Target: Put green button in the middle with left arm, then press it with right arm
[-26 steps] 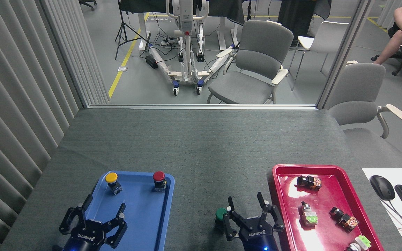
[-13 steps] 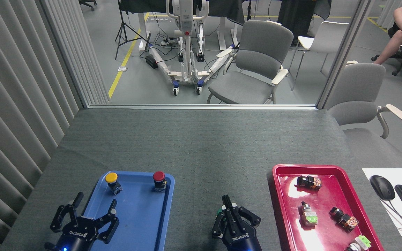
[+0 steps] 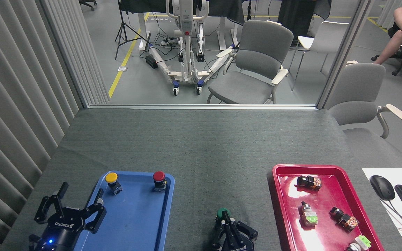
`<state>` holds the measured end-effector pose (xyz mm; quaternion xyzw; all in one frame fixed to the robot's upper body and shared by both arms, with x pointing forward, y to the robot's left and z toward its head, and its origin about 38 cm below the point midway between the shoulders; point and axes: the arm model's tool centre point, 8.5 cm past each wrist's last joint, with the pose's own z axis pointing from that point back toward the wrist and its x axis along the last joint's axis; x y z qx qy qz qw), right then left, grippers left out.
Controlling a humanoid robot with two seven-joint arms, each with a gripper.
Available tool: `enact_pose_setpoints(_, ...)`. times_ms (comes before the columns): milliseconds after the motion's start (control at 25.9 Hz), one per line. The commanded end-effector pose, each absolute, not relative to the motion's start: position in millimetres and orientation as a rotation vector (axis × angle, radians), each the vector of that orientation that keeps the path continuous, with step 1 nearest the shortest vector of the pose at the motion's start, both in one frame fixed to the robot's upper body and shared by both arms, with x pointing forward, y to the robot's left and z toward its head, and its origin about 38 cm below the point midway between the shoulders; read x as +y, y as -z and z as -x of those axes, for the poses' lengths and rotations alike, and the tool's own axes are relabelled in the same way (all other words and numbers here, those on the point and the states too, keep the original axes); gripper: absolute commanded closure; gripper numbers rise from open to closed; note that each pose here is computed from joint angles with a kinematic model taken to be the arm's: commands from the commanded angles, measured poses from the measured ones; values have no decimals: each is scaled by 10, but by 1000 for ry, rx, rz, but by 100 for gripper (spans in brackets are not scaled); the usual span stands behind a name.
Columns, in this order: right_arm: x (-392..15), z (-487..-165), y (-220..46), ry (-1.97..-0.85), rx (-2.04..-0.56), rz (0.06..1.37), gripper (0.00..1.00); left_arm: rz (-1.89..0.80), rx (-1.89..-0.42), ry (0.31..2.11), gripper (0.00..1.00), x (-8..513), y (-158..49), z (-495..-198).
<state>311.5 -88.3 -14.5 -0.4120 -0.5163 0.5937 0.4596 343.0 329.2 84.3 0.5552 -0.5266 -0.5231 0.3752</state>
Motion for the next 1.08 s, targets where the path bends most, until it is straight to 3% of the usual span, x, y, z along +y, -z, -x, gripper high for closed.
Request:
enact_pose_setpoints(0,-899,-3075,278,-1470,-1238,990,100,-1401,-1300,1343,0,3484,-753,-3443)
enact_pose_setpoints(154,-902,-3070,294,-1465,-1233,988,100,-1375,-1398,1223,0,3557,-986,-3485)
enact_pose_setpoints(309,-916,-3130,190,-1438,-1256,1027,100,-1353,-1416,1210,0,3526,-980,-3486)
enact_pose_setpoints(579,-1001,-3402,-465,-1257,-1378,1184,100,-1360,-1415,1194,0,3539,-1042,-3496)
enact_pose_setpoints(849,-1103,-3468,-565,-1221,-1380,1217,100,-1339,-1402,1199,0,3528,-971,-3492)
enact_pose_setpoints(888,-1185,-3510,-583,-1205,-1367,1232,75,-1340,-1401,1199,0,3526,-970,-3484)
enact_pose_setpoints(927,-1292,-3559,-612,-1180,-1350,1253,38,-1339,-1400,1200,0,3527,-961,-3474)
enact_pose_setpoints(965,-1390,-3588,-617,-1164,-1331,1266,15,-1337,-1398,1201,0,3529,-955,-3474)
enact_pose_setpoints(1004,-1472,-3610,-607,-1156,-1309,1267,1,-1337,-1397,1200,0,3531,-951,-3474)
enact_pose_setpoints(1042,-1527,-3629,-603,-1162,-1304,1260,1,-1337,-1398,1201,0,3529,-955,-3474)
